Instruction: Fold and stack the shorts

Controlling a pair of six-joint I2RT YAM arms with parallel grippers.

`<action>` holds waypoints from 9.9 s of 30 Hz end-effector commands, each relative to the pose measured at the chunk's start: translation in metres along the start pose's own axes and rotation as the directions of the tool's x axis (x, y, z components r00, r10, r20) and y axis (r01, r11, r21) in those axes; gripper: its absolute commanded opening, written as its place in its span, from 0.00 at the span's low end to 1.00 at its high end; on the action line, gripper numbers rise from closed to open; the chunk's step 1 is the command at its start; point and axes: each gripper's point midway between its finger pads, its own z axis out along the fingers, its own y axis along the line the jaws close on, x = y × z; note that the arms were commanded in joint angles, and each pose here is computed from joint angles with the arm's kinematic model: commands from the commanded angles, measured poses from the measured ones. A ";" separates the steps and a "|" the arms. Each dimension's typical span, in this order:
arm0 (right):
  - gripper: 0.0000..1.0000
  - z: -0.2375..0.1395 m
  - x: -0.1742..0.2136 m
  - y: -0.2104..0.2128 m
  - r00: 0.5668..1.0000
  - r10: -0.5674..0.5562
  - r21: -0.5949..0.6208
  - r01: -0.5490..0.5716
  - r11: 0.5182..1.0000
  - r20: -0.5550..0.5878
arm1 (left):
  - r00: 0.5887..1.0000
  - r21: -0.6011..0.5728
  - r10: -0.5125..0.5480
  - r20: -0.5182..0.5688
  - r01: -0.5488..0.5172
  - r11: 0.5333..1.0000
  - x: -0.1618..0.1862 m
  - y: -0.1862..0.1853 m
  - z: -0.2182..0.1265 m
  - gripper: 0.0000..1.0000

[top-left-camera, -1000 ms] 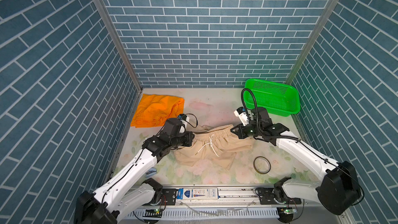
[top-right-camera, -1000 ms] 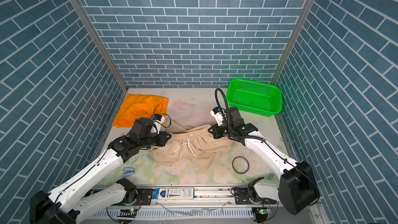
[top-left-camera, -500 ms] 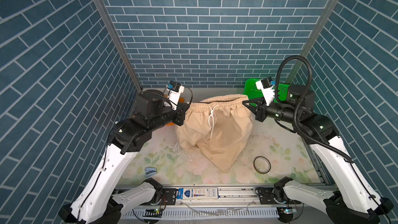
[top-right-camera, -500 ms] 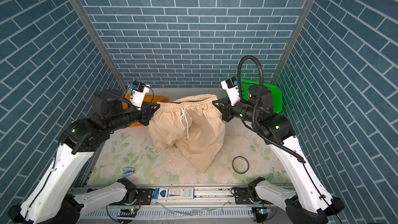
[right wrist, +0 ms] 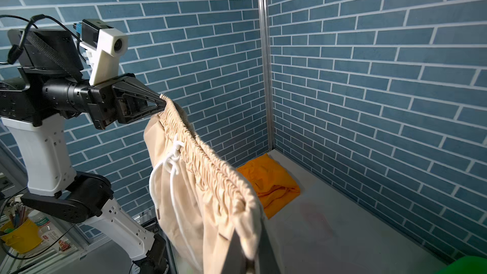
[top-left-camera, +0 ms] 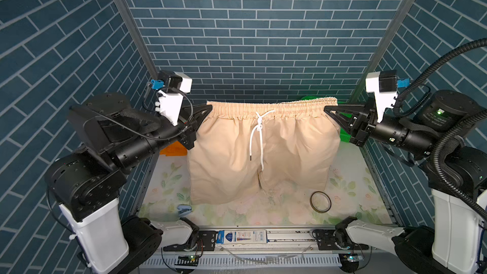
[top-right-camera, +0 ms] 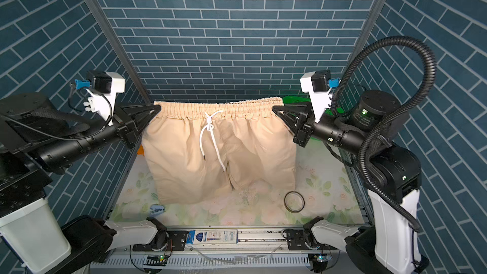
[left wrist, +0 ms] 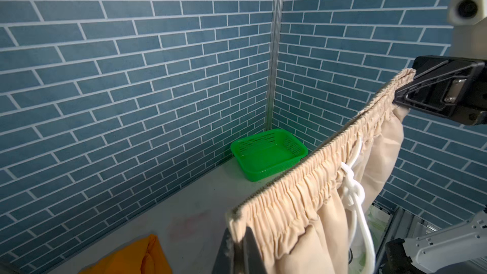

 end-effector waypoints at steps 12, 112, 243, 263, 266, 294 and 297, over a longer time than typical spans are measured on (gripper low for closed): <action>0.00 0.175 0.159 -0.233 0.936 0.245 0.197 -0.198 0.960 -0.252 | 0.877 -0.461 -0.202 -0.436 -0.025 0.887 0.187 0.208 0.181 0.00; 0.00 0.119 0.577 0.040 0.241 0.528 0.503 -0.160 0.849 -0.814 | 0.665 -0.549 -0.554 -0.501 0.250 0.797 0.381 0.278 0.239 1.00; 0.17 0.179 0.523 -0.243 0.291 0.492 0.531 0.072 0.844 -0.821 | 0.371 -0.774 -0.921 -0.120 0.547 0.321 0.512 0.141 0.056 0.37; 0.53 0.041 0.447 -0.094 0.385 0.768 0.677 -0.369 0.637 -0.512 | 0.452 -0.778 -0.875 -0.174 0.482 0.404 0.467 0.149 0.046 1.00; 0.52 0.026 0.468 -0.053 0.352 0.781 0.666 -0.410 0.624 -0.516 | 0.437 -0.763 -0.879 -0.191 0.497 0.413 0.474 0.147 0.049 1.00; 0.24 0.047 0.552 -0.017 0.327 0.783 0.693 -0.365 0.622 -0.530 | 0.423 -0.794 -0.900 -0.104 0.509 0.332 0.514 0.176 0.046 0.81; 0.02 0.047 0.553 -0.014 0.311 0.783 0.692 -0.368 0.621 -0.538 | 0.425 -0.804 -0.898 -0.116 0.490 0.336 0.513 0.183 0.048 0.79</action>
